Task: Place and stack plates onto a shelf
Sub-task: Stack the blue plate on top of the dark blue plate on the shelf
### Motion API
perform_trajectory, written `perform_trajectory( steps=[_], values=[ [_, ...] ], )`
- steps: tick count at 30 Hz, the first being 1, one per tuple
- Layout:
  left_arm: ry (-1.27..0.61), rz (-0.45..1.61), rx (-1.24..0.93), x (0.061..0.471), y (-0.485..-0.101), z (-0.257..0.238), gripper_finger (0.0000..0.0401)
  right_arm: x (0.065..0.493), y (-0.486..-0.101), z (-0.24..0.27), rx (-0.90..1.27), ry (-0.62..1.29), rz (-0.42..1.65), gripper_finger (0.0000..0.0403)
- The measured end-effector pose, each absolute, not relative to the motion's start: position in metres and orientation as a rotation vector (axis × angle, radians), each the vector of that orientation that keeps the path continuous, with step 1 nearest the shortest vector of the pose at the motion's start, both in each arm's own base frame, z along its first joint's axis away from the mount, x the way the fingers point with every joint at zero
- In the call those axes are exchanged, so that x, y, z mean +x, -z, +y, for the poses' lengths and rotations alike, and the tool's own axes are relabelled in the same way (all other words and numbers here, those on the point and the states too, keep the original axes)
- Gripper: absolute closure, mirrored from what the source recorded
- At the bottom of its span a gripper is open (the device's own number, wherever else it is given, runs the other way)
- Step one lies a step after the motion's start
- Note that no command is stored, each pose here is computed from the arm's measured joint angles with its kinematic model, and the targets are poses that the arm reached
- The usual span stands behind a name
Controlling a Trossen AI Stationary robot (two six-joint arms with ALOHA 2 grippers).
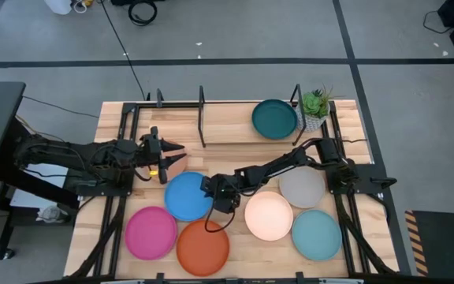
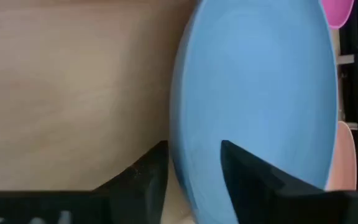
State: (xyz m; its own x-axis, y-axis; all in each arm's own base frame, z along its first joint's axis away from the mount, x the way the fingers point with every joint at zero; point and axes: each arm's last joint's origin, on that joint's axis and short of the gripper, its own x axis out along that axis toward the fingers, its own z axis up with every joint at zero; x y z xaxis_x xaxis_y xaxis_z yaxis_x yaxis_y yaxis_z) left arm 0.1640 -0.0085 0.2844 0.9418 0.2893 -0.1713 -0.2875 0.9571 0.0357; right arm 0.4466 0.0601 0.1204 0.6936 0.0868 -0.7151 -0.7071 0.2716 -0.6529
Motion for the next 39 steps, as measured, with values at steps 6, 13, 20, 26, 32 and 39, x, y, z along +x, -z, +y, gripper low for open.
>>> perform_trajectory(
  steps=[6, 13, 20, 26, 32, 39],
  values=[
    [-0.294, 0.185, 0.013, 0.164, -0.284, -0.008, 0.0273, 0.446, -0.12, 0.06, -1.173, -0.569, 0.65, 0.0353],
    [-0.294, 0.192, 0.015, 0.164, -0.283, -0.008, 0.0273, 0.437, -0.129, 0.061, -1.164, -0.523, 0.76, 0.0385],
    [-0.294, 0.205, 0.018, 0.164, -0.282, -0.008, 0.0273, 0.412, -0.177, 0.061, -1.029, -0.523, 0.844, 0.0369],
    [-0.295, 0.212, 0.02, 0.163, -0.281, -0.008, 0.0273, 0.377, -0.225, 0.055, -0.919, -0.373, 0.997, 0.0375],
    [-0.295, 0.206, 0.018, 0.164, -0.281, -0.008, 0.0273, 0.347, -0.258, 0.026, -0.762, -0.041, 1.144, 0.037],
    [-0.295, 0.205, 0.017, 0.164, -0.282, -0.008, 0.0273, 0.324, -0.273, -0.027, -0.515, 0.254, 1.244, 0.0369]
  ],
)
